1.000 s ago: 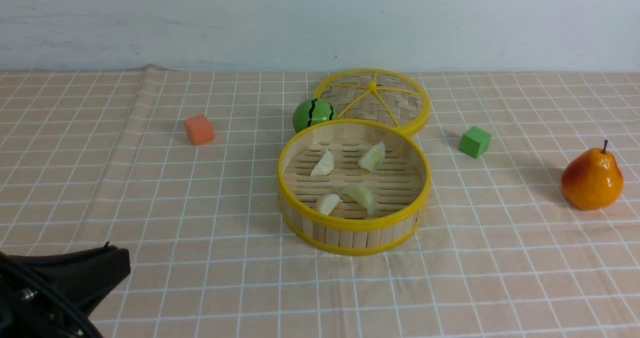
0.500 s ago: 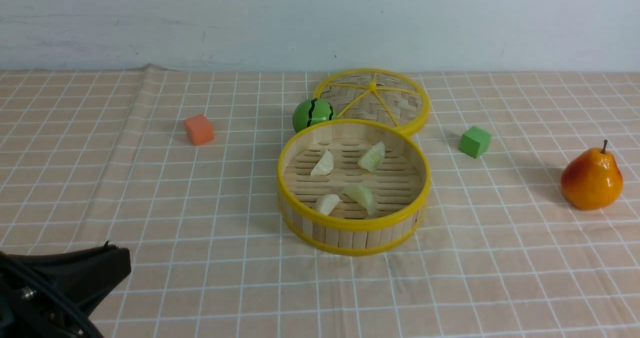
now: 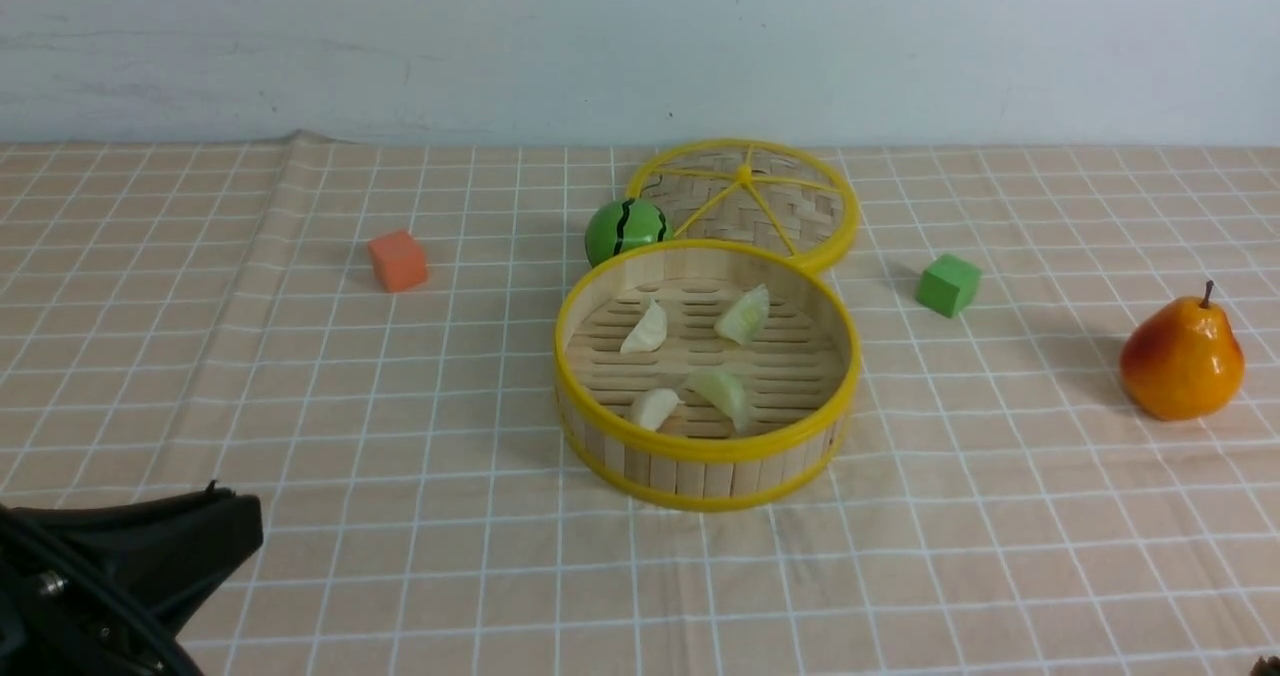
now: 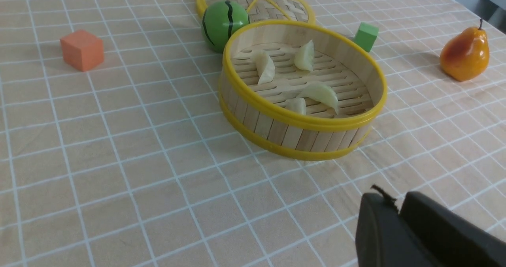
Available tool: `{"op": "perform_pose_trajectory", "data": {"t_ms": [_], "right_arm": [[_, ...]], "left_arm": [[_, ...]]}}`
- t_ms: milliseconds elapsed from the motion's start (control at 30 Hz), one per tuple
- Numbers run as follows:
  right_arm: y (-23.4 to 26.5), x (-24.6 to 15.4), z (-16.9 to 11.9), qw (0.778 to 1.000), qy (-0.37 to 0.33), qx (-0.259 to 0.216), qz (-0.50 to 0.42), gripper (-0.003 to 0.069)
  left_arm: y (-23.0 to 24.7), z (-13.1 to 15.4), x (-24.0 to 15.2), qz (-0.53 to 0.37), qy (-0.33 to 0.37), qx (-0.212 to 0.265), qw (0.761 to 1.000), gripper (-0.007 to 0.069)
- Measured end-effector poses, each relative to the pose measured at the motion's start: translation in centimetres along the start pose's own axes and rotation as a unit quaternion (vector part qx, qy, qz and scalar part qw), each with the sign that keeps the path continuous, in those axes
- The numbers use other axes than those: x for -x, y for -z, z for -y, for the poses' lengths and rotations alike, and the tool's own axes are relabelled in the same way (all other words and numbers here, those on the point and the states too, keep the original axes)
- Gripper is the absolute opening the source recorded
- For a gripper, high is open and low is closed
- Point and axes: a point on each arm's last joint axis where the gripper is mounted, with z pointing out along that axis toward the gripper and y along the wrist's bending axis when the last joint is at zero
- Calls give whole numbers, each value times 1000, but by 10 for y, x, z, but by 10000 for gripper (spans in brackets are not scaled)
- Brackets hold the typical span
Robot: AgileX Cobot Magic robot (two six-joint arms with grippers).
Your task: Put the dumplings into the steamer on the table with the brown tablecloth.
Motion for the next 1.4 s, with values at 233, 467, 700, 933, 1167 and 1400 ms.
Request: {"op": "perform_pose_trajectory", "data": {"t_ms": [233,467,700,933,1167,1400], "right_arm": [[17,1,2,998,-4,-24,61,-1],[17,-6,4,999,-11,-45,21,-1],[17,-14,4,998,-23,-48,-26,-1],[18,-14,8,996,-51,-68,-28,-1],[18,-14,8,995,-58,-71,-27,3],[18,-14,8,995,-58,-71,-27,9]], "left_arm": [[0,0,0,-2,0,0,1000,77],[0,0,-1,-5,0,1,1000,81],[0,0,-1,-6,0,1,1000,92],[0,0,-1,-7,0,2,1000,92],[0,0,-1,-7,0,2,1000,95],[0,0,-1,-7,0,2,1000,109]]}}
